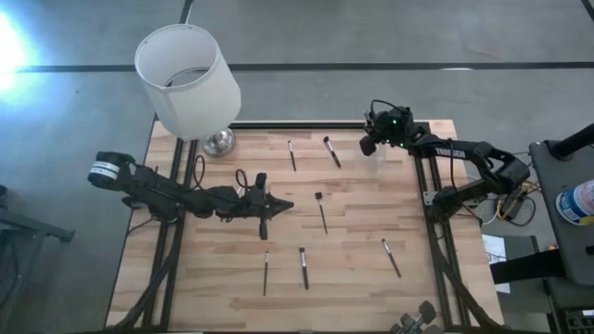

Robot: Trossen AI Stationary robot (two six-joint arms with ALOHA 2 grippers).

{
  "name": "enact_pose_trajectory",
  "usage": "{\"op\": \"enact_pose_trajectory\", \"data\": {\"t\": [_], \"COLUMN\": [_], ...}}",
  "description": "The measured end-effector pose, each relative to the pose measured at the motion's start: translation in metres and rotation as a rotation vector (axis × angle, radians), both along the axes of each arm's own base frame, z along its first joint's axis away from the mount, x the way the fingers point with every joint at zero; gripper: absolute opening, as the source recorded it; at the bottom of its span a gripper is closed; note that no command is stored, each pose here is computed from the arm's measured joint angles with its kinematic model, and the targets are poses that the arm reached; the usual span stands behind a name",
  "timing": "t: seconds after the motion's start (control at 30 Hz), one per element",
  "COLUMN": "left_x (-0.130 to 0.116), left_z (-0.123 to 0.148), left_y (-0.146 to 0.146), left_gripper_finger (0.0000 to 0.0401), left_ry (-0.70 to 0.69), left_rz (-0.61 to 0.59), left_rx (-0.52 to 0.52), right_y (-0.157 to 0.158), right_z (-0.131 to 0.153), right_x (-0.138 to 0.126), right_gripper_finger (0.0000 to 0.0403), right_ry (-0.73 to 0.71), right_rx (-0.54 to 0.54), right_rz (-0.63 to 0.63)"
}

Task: Put items in baskets/containers
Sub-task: Put the eyeshadow brush into the transparent organizer

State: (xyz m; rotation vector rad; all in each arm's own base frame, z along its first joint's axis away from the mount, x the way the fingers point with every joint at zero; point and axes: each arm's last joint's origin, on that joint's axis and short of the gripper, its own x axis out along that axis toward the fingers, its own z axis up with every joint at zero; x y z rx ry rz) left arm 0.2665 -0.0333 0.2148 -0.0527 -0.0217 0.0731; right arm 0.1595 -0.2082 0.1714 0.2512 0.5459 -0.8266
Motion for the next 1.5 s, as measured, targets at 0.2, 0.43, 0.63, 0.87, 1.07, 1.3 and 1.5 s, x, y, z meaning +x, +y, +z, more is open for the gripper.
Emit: {"op": "enact_pose_trajectory", "data": {"t": [0.2,0.43,0.63,0.87,1.07,1.3,1.5], "left_x": [0.0,0.0,0.0,0.0,0.0,-0.005,-0.021], "left_z": [0.0,0.0,0.0,0.0,-0.007,-0.032,-0.045], "left_y": [0.0,0.0,0.0,0.0,0.0,0.0,-0.012], "left_gripper_finger": [0.0,0.0,0.0,0.0,0.0,0.0,0.0], "left_ry": [0.0,0.0,0.0,0.0,0.076,0.324,0.546], "left_rz": [0.0,0.0,0.0,0.006,0.008,0.11,0.291], "left_rx": [0.0,0.0,0.0,0.0,0.006,-0.047,-0.076], "right_y": [0.0,0.0,0.007,0.034,0.081,0.135,0.16], "right_z": [-0.001,0.001,0.02,0.051,0.066,0.05,0.021], "right_x": [0.0,0.0,-0.005,-0.019,-0.015,-0.007,-0.007], "right_gripper_finger": [0.0041,0.0076,0.0076,0.0028,0.0009,0.0008,0.0008], "right_ry": [0.003,-0.003,-0.042,-0.049,-0.028,-0.159,-0.252], "right_rx": [0.005,-0.001,-0.055,-0.095,-0.172,-0.219,-0.229], "right_rz": [-0.001,-0.002,-0.012,-0.003,0.059,0.238,0.323]}}
